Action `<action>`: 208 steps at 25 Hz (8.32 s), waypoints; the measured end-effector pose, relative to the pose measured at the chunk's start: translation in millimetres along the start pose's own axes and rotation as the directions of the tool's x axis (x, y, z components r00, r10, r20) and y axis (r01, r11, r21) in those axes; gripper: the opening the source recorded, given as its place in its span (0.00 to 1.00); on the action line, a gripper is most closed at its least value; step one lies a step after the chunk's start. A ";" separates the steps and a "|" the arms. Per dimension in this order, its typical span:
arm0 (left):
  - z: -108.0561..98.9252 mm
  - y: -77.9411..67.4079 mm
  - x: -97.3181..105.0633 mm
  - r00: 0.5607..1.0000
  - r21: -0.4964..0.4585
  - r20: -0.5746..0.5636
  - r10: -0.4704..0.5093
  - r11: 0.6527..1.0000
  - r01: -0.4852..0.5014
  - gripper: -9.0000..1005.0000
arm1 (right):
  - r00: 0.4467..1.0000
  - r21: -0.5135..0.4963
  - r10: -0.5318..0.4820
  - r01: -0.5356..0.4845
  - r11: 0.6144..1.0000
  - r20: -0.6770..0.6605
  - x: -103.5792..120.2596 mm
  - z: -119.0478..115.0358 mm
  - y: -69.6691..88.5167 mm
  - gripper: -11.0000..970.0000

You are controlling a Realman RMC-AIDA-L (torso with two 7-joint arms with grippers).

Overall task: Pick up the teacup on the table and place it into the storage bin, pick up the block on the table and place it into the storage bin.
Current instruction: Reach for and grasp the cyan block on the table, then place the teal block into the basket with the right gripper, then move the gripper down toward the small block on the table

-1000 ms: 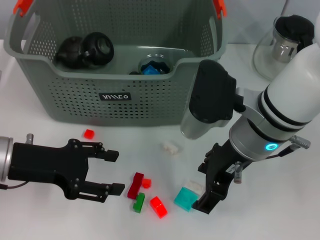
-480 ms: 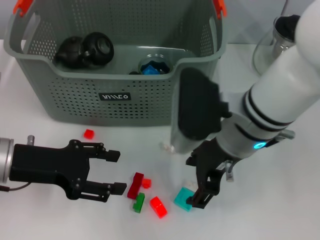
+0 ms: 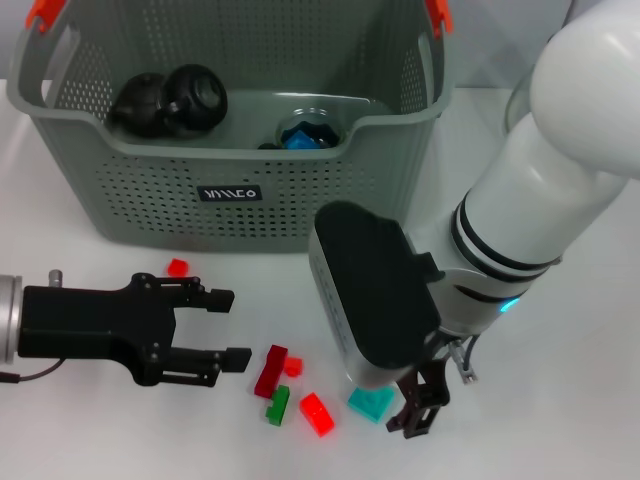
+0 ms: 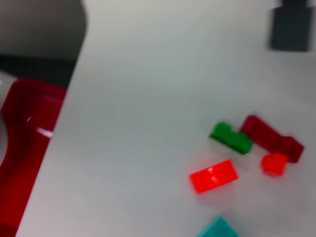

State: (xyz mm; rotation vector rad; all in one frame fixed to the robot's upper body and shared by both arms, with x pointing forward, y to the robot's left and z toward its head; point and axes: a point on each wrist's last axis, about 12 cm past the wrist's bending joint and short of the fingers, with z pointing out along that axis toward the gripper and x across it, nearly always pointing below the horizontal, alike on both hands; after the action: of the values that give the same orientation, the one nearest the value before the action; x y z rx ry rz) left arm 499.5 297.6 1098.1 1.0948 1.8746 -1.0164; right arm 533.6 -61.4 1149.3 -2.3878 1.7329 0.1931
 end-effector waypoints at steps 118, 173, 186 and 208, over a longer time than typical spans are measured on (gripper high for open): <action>-21.0 9.7 -1.7 0.999 -0.084 0.018 -0.033 0.996 0.034 0.78 | 0.879 0.248 0.146 -0.283 0.927 0.455 20.5 -148.9 -25.5 0.44; -10.0 9.1 -5.4 1.000 -0.040 -0.006 -0.001 0.999 0.001 0.85 | 0.756 0.357 0.376 -0.606 0.711 0.535 57.8 -84.9 -142.8 0.56; -9.8 8.3 -4.4 1.000 -0.040 -0.005 0.002 0.999 -0.002 0.85 | 0.742 0.377 0.329 -0.607 0.699 0.584 51.1 -112.7 -132.2 0.86; -11.0 9.3 -5.3 0.999 -0.044 -0.004 0.040 0.998 -0.040 0.85 | 0.721 -0.089 0.515 -0.540 0.837 0.463 77.5 -129.5 22.5 0.95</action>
State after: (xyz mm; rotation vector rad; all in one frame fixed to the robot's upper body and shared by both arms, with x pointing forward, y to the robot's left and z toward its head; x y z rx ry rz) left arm 507.7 308.5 1104.9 1.1045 1.8618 -0.9471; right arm 535.9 -169.0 1257.4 -1.5459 2.0623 0.7314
